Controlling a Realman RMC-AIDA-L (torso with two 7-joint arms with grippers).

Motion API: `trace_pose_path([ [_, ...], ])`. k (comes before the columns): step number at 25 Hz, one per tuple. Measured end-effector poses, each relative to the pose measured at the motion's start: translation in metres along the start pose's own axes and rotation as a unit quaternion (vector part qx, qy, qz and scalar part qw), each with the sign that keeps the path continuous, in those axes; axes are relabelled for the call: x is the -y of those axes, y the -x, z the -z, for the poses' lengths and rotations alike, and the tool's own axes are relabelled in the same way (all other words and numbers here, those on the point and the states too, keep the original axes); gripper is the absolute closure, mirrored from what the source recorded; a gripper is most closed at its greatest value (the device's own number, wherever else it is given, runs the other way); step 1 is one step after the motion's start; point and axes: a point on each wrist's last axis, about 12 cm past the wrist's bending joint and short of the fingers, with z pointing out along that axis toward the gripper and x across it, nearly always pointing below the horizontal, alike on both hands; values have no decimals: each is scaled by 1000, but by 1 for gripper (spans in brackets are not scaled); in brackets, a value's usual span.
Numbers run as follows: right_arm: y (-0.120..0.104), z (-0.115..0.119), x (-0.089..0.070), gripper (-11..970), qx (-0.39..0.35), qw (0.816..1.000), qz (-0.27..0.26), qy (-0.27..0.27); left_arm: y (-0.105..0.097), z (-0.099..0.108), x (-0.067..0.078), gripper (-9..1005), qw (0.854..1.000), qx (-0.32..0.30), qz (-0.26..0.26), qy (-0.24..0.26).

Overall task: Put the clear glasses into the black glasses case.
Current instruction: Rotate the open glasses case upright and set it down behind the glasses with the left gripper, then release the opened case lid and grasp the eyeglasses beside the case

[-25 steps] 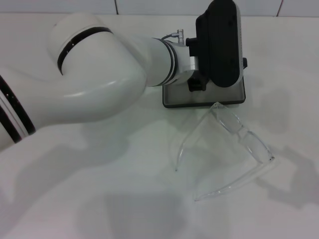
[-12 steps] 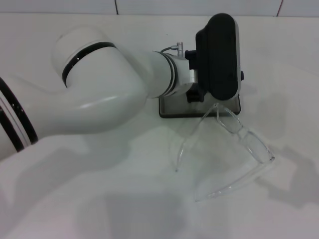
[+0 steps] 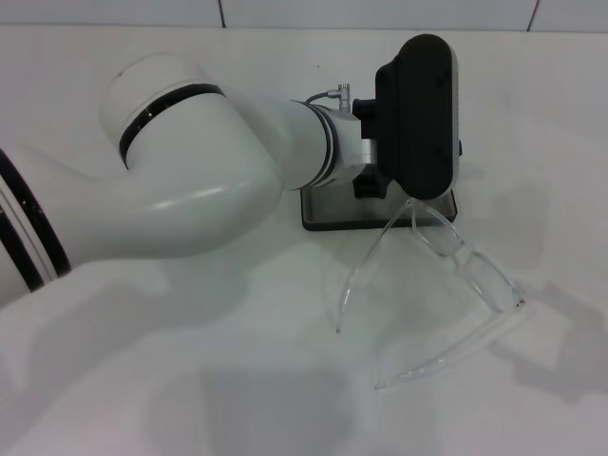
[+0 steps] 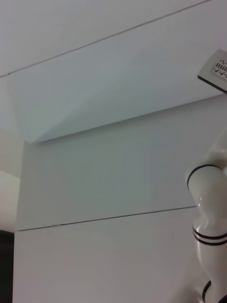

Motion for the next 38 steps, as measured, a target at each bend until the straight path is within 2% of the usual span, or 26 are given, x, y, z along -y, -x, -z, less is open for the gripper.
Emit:
trace_pose_path([
  [5, -1, 2, 1, 134, -3, 1000, -5, -10, 6, 5, -2, 756, 1000, 6, -6, 1],
  [7, -2, 2, 6, 136, -15, 999, -19, -26, 12, 10, -4, 754, 1000, 14, -5, 2],
  [10, -3, -2, 21, 139, -46, 997, -40, -50, 18, 26, -9, 749, 999, 33, 14, 7],
  [14, 3, -13, 35, 144, -71, 996, -43, -36, 25, 57, -14, 736, 995, 92, 35, 21],
  [17, 11, -18, 42, 159, -84, 995, -39, -24, 25, 80, -19, 727, 988, 140, 63, 34],
  [20, 18, -20, 46, 181, -95, 995, -36, -18, 22, 94, -24, 721, 980, 169, 95, 42],
  [23, 24, -22, 49, 202, -105, 994, -35, -15, 12, 106, -35, 721, 966, 203, 156, 45],
  [26, 28, -24, 52, 202, -123, 991, -42, -17, -5, 118, -48, 721, 943, 248, 217, 37],
  [29, 32, -25, 57, 203, -164, 985, -56, -25, -28, 132, -58, 722, 912, 307, 271, 17],
  [30, 33, -26, 59, 203, -176, 982, -59, -27, -37, 137, -61, 722, 898, 329, 290, 10],
  [33, 42, -33, 66, 204, -218, 972, -81, -37, -73, 152, -64, 722, 845, 420, 330, -20],
  [38, 61, -57, 76, 204, -293, 950, -105, -42, -122, 169, -44, 722, 770, 537, 341, -54],
])
